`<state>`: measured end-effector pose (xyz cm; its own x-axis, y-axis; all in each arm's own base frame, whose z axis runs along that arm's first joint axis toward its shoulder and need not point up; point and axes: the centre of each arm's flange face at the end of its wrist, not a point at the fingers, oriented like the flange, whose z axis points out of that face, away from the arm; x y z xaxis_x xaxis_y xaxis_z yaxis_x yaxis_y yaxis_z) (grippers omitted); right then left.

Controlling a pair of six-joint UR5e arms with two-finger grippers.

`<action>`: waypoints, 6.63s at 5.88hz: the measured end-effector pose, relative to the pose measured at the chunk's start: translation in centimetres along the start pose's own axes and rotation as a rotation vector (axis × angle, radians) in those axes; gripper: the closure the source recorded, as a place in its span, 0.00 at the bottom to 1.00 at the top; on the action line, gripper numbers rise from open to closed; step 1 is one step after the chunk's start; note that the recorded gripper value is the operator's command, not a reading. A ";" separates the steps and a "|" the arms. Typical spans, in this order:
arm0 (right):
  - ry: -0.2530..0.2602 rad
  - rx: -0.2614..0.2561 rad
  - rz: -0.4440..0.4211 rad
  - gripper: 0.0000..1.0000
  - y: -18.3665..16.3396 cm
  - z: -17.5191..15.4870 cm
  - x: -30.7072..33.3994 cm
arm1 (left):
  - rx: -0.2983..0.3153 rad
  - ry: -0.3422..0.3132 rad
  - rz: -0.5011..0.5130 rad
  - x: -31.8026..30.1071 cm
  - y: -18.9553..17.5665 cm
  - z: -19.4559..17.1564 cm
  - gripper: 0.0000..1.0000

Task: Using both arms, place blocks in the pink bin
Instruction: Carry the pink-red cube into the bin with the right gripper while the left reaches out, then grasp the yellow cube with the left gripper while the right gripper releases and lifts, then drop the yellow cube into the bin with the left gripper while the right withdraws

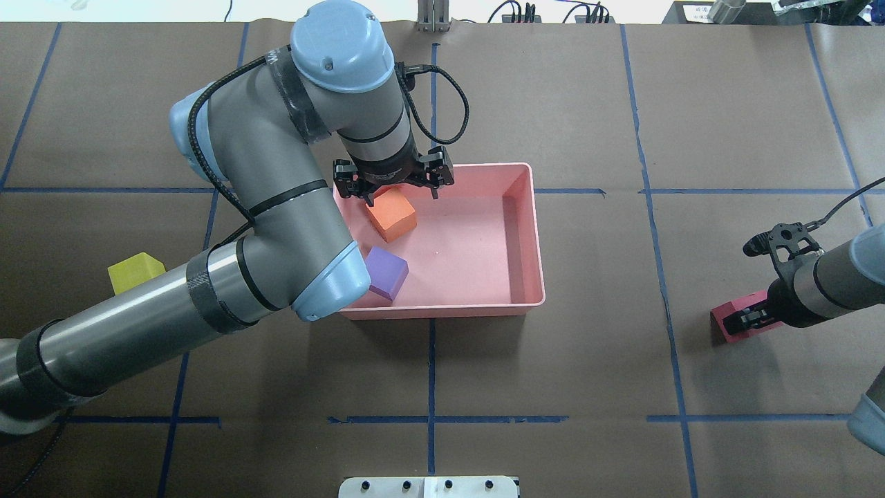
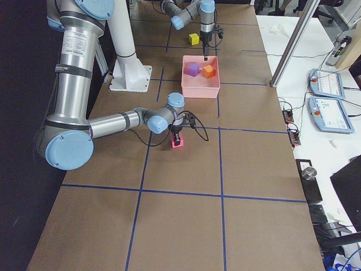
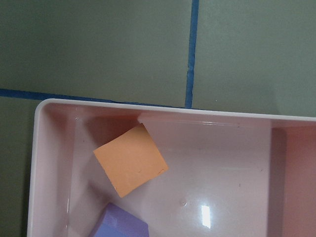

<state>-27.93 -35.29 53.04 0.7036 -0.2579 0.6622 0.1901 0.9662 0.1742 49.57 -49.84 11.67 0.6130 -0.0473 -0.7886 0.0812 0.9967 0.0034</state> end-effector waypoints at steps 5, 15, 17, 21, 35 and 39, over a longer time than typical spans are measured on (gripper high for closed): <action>-0.119 0.078 0.313 0.87 -12.6 -12.2 -20.4 | -0.022 -0.087 0.453 -21.0 0.3 -0.6 0.00; -0.129 0.075 0.440 0.00 -15.3 -14.4 -33.6 | -0.005 -0.051 0.925 -39.9 5.6 4.5 0.00; -0.122 0.071 0.442 0.00 -15.1 -14.0 -33.3 | -0.028 -0.064 0.931 -40.8 5.4 5.7 0.00; -0.103 0.060 0.445 0.00 -14.6 -12.8 -32.6 | -0.097 -0.052 0.900 -42.3 5.5 8.0 0.00; 0.003 0.051 -0.117 0.00 -13.3 -19.0 5.8 | -0.041 0.084 0.115 -8.1 -0.4 -3.0 0.26; 0.010 0.019 -0.169 0.00 -7.6 -18.9 15.3 | -0.019 0.024 0.104 -3.0 4.0 0.2 0.00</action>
<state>-5.70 -46.63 48.08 0.6693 -0.4165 0.6153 0.2933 0.9090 0.2963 48.24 -45.78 14.19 0.5981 0.0583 -0.7993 0.0030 0.9972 0.0750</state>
